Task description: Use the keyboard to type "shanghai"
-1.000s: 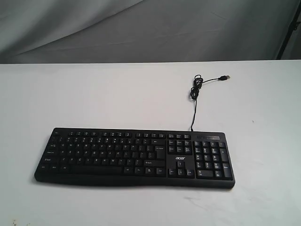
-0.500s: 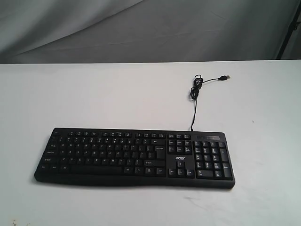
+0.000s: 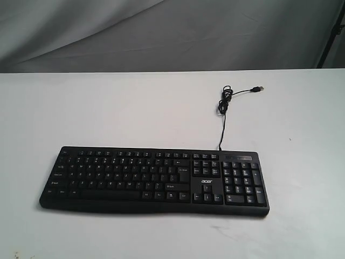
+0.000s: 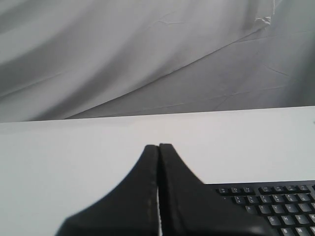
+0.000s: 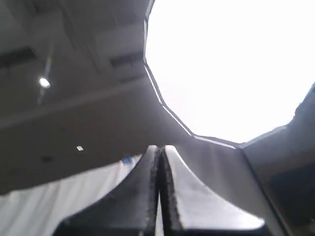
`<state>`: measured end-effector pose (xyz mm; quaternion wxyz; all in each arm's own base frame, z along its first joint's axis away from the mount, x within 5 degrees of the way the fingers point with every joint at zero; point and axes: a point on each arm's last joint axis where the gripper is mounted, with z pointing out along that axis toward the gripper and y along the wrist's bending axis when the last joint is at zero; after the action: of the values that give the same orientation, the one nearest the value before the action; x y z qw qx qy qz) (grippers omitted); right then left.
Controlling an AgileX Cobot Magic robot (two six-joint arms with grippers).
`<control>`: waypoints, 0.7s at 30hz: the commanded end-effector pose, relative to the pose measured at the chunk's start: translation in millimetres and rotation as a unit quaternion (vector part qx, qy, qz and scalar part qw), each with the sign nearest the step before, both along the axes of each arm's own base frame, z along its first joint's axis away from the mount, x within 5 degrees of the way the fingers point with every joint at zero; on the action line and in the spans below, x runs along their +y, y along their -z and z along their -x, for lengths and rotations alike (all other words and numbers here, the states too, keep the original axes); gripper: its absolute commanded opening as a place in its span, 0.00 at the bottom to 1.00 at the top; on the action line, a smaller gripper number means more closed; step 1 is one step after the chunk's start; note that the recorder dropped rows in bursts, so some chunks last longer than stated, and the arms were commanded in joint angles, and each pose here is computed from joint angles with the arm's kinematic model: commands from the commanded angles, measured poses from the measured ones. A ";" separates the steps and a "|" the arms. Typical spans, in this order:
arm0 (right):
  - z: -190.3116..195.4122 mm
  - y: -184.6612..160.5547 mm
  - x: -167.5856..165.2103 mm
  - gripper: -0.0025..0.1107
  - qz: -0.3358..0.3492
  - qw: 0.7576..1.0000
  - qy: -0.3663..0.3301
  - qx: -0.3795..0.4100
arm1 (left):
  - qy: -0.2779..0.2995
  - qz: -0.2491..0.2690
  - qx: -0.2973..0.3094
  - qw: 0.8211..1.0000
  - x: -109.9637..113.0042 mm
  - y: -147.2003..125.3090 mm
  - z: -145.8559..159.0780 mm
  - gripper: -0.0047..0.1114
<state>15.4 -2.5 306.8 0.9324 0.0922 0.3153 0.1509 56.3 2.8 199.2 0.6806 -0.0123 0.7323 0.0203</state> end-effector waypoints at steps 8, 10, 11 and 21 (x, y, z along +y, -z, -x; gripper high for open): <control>-79.3 -169.0 -15.1 0.02 0.076 0.929 0.111 0.346 | 0.004 0.005 -0.003 1.000 -0.5 0.0 0.1 0.04; -99.1 -188.4 -18.6 0.02 0.139 0.881 0.144 0.428 | 0.004 0.005 -0.003 1.000 -0.5 0.0 0.1 0.04; -108.6 -196.0 -17.6 0.02 0.163 0.860 0.137 0.463 | 0.004 0.005 -0.003 1.000 -0.5 0.0 0.1 0.04; -271.5 -124.9 9.6 0.02 0.347 0.593 -0.142 0.712 | 0.004 0.005 -0.003 1.000 -0.5 0.0 0.1 0.04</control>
<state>254.2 2.8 467.8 0.4063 -0.1782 0.8962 0.0055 56.3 2.8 199.2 0.6806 -0.0123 0.7323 0.0203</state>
